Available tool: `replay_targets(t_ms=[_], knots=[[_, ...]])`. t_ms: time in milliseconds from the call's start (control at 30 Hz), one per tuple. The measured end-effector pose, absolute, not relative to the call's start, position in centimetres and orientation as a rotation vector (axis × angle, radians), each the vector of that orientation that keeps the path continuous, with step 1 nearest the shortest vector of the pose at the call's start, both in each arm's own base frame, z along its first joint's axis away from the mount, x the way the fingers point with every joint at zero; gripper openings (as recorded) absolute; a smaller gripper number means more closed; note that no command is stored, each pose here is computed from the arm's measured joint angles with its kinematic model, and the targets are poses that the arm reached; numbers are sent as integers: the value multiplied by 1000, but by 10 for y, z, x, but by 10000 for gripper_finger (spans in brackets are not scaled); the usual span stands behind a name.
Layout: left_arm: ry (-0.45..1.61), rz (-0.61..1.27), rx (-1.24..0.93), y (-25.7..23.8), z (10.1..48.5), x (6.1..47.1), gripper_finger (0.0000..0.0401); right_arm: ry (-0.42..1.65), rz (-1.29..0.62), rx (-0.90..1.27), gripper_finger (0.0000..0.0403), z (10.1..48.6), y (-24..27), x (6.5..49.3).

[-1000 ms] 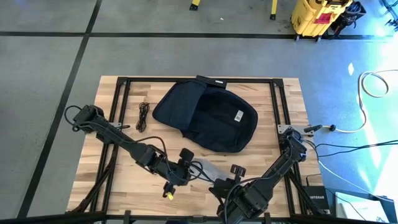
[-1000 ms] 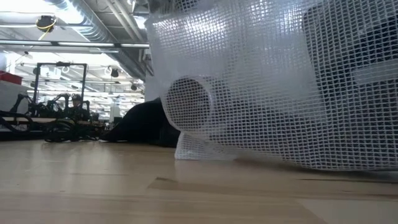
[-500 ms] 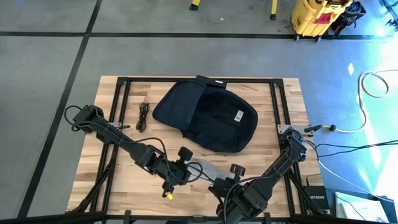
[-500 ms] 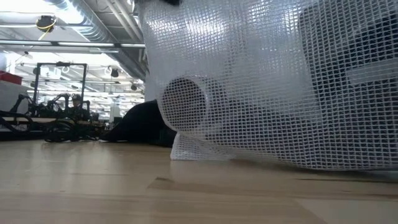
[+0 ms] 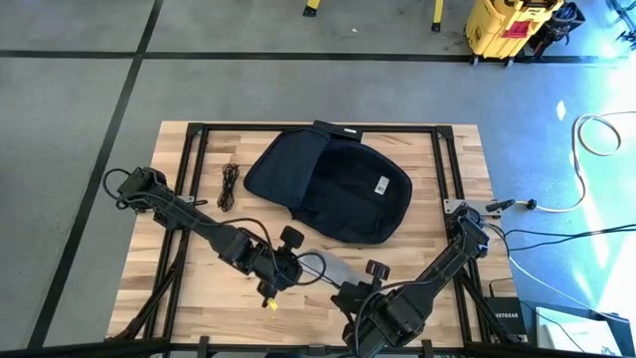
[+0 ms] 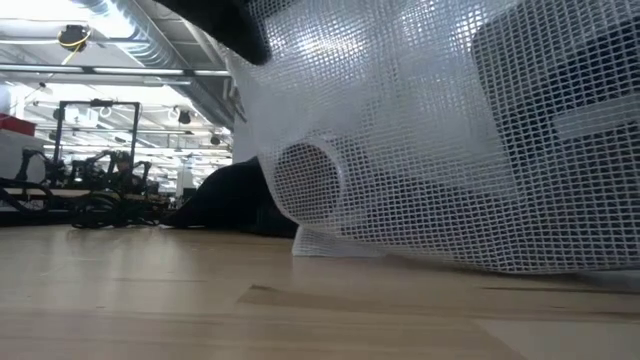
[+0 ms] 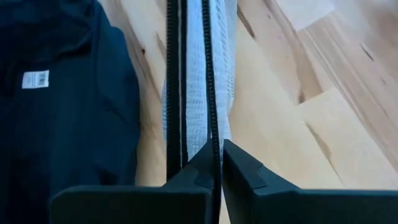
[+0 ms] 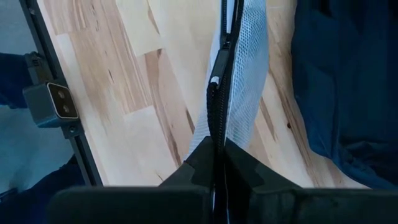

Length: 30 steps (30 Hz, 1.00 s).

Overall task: Unpack backpack
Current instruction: Open the transparent zip bag

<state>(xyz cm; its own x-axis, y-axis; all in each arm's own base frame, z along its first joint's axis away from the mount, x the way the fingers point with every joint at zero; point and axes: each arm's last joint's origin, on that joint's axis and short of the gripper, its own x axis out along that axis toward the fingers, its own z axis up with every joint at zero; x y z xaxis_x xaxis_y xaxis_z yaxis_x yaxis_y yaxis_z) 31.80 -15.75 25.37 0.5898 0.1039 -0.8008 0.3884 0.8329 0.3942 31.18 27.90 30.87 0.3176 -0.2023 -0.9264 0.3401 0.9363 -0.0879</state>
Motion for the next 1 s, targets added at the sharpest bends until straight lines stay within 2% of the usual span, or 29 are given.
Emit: replay_targets(t_ms=[533, 1000], knots=[[1063, -131, 627, -142, 251, 314, 0, 1204, -355, 134, 1, 309, 279, 312], [1114, -42, 550, -128, 284, 286, 0, 1206, -350, 127, 1, 309, 279, 311]])
